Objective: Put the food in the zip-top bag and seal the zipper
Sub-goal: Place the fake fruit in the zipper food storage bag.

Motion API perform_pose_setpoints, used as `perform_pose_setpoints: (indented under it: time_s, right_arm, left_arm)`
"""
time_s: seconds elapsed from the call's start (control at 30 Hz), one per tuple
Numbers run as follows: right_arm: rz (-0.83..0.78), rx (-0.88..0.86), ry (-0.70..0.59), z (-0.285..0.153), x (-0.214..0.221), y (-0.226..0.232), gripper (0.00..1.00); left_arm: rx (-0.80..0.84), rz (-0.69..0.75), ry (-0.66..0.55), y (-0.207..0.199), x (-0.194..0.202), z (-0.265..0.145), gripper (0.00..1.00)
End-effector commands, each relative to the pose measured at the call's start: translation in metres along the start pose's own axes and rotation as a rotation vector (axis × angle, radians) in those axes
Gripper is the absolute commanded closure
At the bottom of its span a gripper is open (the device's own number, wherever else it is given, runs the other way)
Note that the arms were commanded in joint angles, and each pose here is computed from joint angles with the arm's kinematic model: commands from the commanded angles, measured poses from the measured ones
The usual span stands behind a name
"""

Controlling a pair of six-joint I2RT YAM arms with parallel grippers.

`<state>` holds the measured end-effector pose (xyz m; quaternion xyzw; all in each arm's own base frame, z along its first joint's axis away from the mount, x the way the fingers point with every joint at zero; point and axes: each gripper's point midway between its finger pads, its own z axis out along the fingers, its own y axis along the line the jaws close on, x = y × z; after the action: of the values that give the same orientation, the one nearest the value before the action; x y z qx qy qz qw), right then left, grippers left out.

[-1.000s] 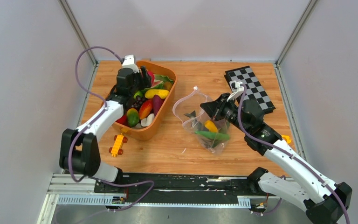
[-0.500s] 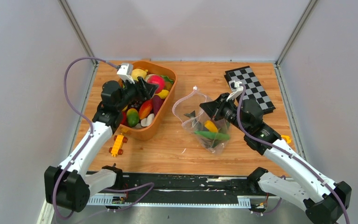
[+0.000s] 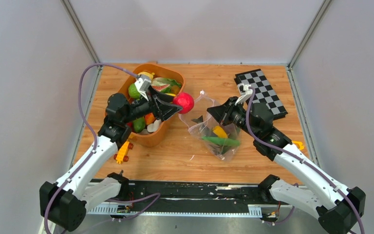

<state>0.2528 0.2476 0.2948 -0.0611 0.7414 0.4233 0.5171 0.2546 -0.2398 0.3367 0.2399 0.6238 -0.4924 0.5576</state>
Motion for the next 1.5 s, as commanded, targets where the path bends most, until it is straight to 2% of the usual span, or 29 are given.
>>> perform_pose_setpoints:
  time_s: [0.0, 0.17, 0.33, 0.53, 0.63, 0.77, 0.9, 1.03, 1.1, 1.17, 1.23, 1.47]
  right_arm:
    - [0.006, -0.071, -0.080, -0.002, -0.025, 0.020, 1.00]
    - [0.007, -0.097, -0.082, -0.004, -0.026, 0.025, 1.00]
    - [0.009, -0.139, -0.101, -0.007, -0.029, 0.033, 1.00]
    - [0.019, -0.161, -0.109, -0.008, -0.030, 0.037, 1.00]
    - [0.024, -0.164, -0.115, -0.008, -0.030, 0.037, 1.00]
    - [0.032, -0.162, -0.128, -0.009, -0.032, 0.036, 1.00]
    - [0.044, -0.154, -0.127, -0.006, -0.031, 0.034, 1.00]
    - [0.055, -0.146, -0.128, -0.006, -0.030, 0.032, 1.00]
    - [0.057, -0.130, -0.141, -0.008, -0.032, 0.029, 1.00]
    - [0.059, -0.112, -0.152, -0.009, -0.033, 0.026, 1.00]
    - [0.056, -0.091, -0.161, -0.010, -0.034, 0.022, 1.00]
    - [0.049, -0.014, -0.179, -0.015, -0.036, 0.009, 1.00]
  left_arm:
    - [0.053, 0.030, 0.036, -0.012, 0.007, 0.007, 0.66]
    - [0.074, 0.050, 0.108, -0.021, 0.024, 0.022, 0.66]
    - [0.020, 0.086, 0.221, -0.014, 0.048, 0.035, 0.65]
    - [-0.031, 0.077, 0.283, -0.010, 0.070, 0.056, 0.61]
    - [-0.137, 0.027, 0.256, 0.005, 0.074, 0.066, 0.59]
    - [-0.122, -0.065, 0.171, 0.003, 0.073, 0.082, 0.57]
    - [-0.085, -0.110, 0.151, -0.004, 0.077, 0.093, 0.48]
    - [-0.095, -0.083, 0.201, 0.000, 0.088, 0.093, 0.31]
    - [-0.103, -0.046, 0.249, 0.003, 0.094, 0.090, 0.16]
    - [-0.114, -0.018, 0.293, 0.005, 0.098, 0.087, 0.12]
    - [-0.121, -0.003, 0.285, 0.005, 0.093, 0.083, 0.06]
    - [-0.190, 0.069, 0.225, 0.005, 0.063, 0.066, 0.04]
